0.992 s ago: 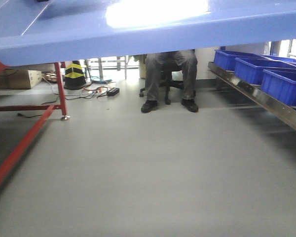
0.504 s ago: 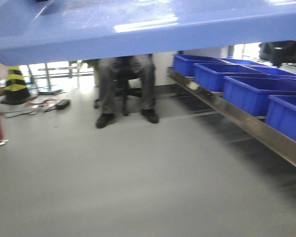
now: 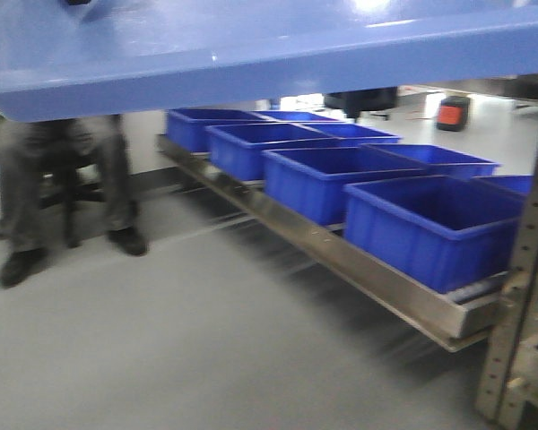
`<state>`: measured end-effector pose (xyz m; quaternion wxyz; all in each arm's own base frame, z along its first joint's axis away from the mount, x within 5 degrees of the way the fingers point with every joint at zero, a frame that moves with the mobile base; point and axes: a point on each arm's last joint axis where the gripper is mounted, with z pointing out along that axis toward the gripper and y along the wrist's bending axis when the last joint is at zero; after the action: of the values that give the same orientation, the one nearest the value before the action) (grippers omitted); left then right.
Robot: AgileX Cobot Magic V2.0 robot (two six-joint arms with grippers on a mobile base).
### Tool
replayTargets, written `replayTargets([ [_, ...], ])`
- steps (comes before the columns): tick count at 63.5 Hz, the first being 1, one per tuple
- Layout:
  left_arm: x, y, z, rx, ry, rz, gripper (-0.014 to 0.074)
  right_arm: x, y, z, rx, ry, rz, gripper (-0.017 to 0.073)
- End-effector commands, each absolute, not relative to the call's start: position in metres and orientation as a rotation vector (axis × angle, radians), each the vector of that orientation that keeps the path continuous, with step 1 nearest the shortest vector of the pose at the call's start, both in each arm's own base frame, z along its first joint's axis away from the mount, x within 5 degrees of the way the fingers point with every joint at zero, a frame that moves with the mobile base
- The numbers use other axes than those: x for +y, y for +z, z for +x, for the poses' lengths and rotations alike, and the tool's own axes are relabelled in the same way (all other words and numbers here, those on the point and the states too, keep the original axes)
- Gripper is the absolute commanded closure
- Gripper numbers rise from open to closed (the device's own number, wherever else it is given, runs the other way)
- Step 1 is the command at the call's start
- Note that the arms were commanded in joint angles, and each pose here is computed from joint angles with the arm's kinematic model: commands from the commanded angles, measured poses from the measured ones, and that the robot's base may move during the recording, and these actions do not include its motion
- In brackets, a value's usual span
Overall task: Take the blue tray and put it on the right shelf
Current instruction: 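Carry the tray over the steel shelf edge toward the roller shelf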
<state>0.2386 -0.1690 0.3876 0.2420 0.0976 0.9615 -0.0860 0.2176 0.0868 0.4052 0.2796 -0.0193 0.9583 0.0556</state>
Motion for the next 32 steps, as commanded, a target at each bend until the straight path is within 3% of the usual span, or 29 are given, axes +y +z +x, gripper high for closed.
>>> replayTargets([
  [1, -0.1595, 0.3978, 0.2268, 2.648, -0.147, 0.332, 0.0642, 0.0814, 0.4259, 0.2147, 2.431, 0.149, -0.078, 0.0503],
  [32, -0.1596, 0.3978, 0.2267, 2.648, -0.149, 0.332, 0.0642, 0.0814, 0.4259, 0.2147, 2.431, 0.149, -0.078, 0.0503],
])
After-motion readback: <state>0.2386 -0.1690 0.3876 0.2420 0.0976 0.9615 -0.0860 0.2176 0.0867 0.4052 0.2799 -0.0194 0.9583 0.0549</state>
